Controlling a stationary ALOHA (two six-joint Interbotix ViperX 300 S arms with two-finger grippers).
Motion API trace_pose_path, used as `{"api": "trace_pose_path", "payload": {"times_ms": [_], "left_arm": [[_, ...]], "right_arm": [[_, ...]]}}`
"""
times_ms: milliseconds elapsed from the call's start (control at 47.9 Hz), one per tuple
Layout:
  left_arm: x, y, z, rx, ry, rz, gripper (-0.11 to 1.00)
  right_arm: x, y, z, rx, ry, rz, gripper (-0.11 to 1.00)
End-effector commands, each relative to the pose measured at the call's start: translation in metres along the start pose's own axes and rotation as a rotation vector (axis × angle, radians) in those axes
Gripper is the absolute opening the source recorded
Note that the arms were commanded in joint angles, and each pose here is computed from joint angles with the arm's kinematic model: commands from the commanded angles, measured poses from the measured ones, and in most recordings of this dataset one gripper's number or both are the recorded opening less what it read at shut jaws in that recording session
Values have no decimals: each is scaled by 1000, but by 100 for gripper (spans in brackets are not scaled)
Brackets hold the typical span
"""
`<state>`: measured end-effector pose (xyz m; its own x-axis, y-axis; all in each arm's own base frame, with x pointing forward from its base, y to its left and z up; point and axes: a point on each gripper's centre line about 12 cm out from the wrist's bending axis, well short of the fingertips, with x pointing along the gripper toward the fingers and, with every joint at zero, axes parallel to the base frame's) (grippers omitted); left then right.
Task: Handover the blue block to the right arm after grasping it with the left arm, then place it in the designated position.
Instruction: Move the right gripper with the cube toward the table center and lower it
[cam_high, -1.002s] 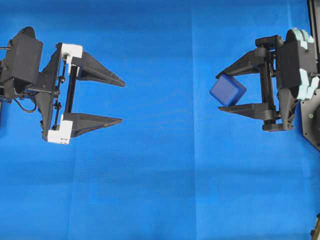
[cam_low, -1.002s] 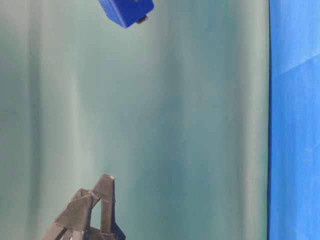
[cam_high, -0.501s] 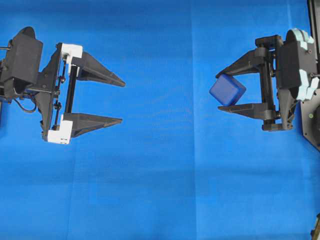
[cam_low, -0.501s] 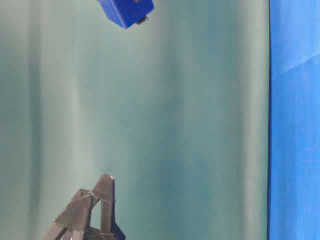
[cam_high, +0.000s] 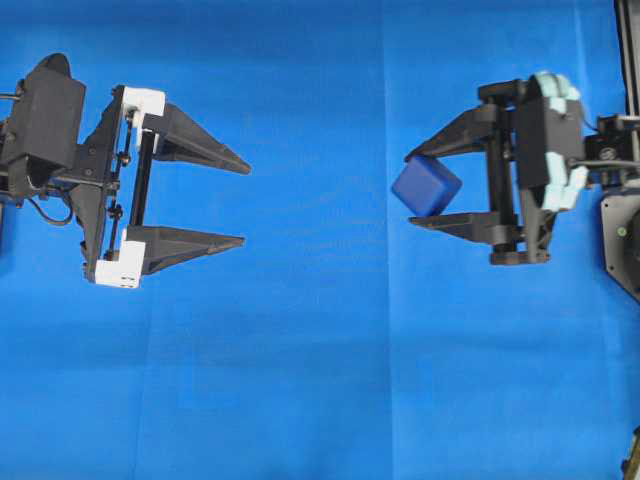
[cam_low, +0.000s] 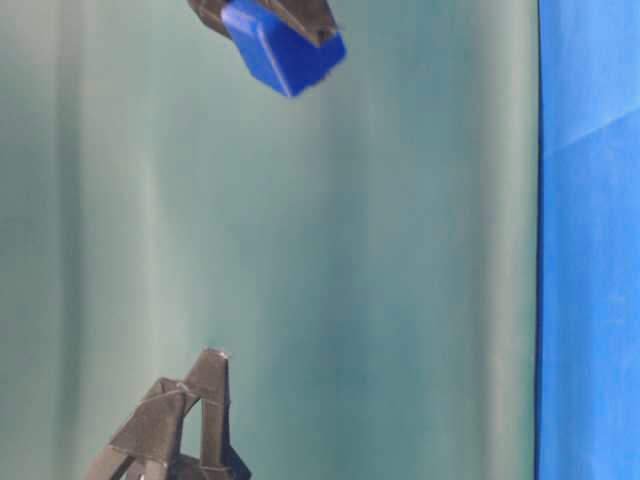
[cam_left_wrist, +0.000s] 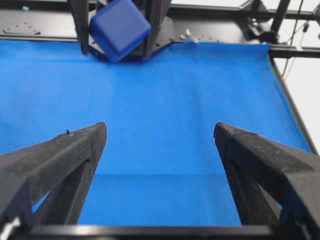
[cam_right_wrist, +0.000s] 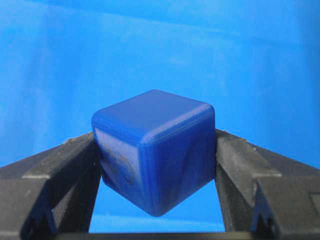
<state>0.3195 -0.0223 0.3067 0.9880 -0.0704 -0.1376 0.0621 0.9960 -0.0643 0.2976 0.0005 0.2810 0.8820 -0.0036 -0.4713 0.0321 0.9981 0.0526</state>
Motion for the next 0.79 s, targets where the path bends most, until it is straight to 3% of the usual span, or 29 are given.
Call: {"api": "trace_pose_path", "payload": {"times_ms": [0,772], "left_arm": [[0,-2,13,2,-38,-6,93],[0,2,15,8,-43,6,93]], "right_arm": [[4,-1,13,-1,-42,-1,51],[119,-12,-34,15,86,-23,51]]}}
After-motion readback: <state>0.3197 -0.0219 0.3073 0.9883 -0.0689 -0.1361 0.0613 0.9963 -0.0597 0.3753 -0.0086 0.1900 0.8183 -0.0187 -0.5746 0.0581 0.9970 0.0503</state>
